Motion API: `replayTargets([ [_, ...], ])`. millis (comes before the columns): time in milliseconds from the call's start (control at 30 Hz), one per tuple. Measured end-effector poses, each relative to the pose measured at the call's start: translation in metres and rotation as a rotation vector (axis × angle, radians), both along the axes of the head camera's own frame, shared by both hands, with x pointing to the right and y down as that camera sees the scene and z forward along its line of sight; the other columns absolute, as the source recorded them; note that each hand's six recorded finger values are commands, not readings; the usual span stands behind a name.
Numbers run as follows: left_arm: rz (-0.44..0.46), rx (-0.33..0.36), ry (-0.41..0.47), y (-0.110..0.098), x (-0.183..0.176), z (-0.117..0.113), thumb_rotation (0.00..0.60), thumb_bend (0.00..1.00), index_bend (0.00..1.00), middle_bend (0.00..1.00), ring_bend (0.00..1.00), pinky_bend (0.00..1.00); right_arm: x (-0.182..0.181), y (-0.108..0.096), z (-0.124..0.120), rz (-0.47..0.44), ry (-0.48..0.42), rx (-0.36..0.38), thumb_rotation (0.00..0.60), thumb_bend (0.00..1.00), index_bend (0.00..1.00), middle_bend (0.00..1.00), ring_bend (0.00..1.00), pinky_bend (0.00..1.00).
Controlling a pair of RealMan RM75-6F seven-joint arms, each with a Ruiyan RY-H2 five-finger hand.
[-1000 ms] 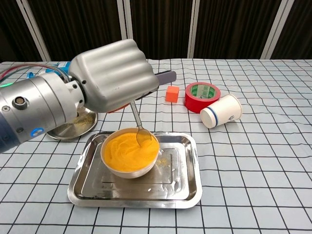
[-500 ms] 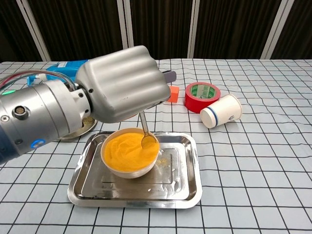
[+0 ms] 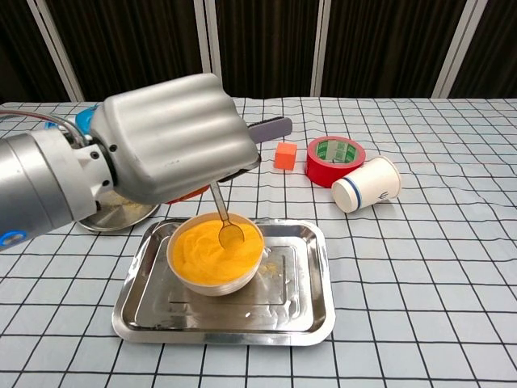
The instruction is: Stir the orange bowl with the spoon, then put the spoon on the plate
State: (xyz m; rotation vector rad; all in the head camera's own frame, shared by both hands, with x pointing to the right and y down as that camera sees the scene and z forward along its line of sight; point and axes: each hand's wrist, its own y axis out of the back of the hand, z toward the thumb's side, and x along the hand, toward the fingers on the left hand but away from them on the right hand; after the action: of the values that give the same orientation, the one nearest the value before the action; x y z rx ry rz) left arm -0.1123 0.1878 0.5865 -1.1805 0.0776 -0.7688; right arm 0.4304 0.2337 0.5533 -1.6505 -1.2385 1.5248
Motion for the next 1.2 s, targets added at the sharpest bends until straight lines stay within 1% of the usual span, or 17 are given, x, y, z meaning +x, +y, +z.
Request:
replayTargets([
  [167, -0.001, 0.011, 0.01, -0.001, -0.005, -0.004, 0.6, 0.58, 0.83, 1.0, 1.0, 1.0, 0.0, 0.0, 0.0, 0.002, 0.0, -0.001, 0.6, 0.39, 0.0, 0.0, 0.0, 0.0],
  [467, -0.045, 0.022, 0.045, -0.014, -0.015, -0.016, 0.6, 0.58, 0.83, 1.0, 1.0, 1.0, 0.0, 0.0, 0.001, 0.002, -0.001, -0.004, 0.6, 0.39, 0.0, 0.0, 0.0, 0.0],
  [600, -0.045, 0.022, 0.038, -0.015, -0.019, -0.017, 0.6, 0.58, 0.83, 1.0, 1.0, 1.0, 0.0, 0.0, 0.001, 0.005, -0.002, -0.007, 0.6, 0.39, 0.0, 0.0, 0.0, 0.0],
  [900, -0.014, 0.018, -0.003, -0.011, -0.025, -0.008, 0.6, 0.58, 0.83, 1.0, 1.0, 1.0, 0.0, 0.0, 0.002, 0.006, -0.004, -0.01, 0.6, 0.39, 0.0, 0.0, 0.0, 0.0],
  [1033, 0.057, 0.076, -0.039, -0.008, -0.022, -0.008, 0.6, 0.58, 0.83, 1.0, 1.0, 1.0, 0.001, 0.0, 0.001, 0.007, -0.004, -0.008, 0.6, 0.39, 0.0, 0.0, 0.0, 0.0],
  [1200, 0.087, 0.088, -0.039, -0.01, -0.019, -0.008, 0.6, 0.58, 0.83, 1.0, 1.0, 1.0, 0.0, 0.0, 0.001, 0.007, -0.005, -0.009, 0.6, 0.39, 0.0, 0.0, 0.0, 0.0],
])
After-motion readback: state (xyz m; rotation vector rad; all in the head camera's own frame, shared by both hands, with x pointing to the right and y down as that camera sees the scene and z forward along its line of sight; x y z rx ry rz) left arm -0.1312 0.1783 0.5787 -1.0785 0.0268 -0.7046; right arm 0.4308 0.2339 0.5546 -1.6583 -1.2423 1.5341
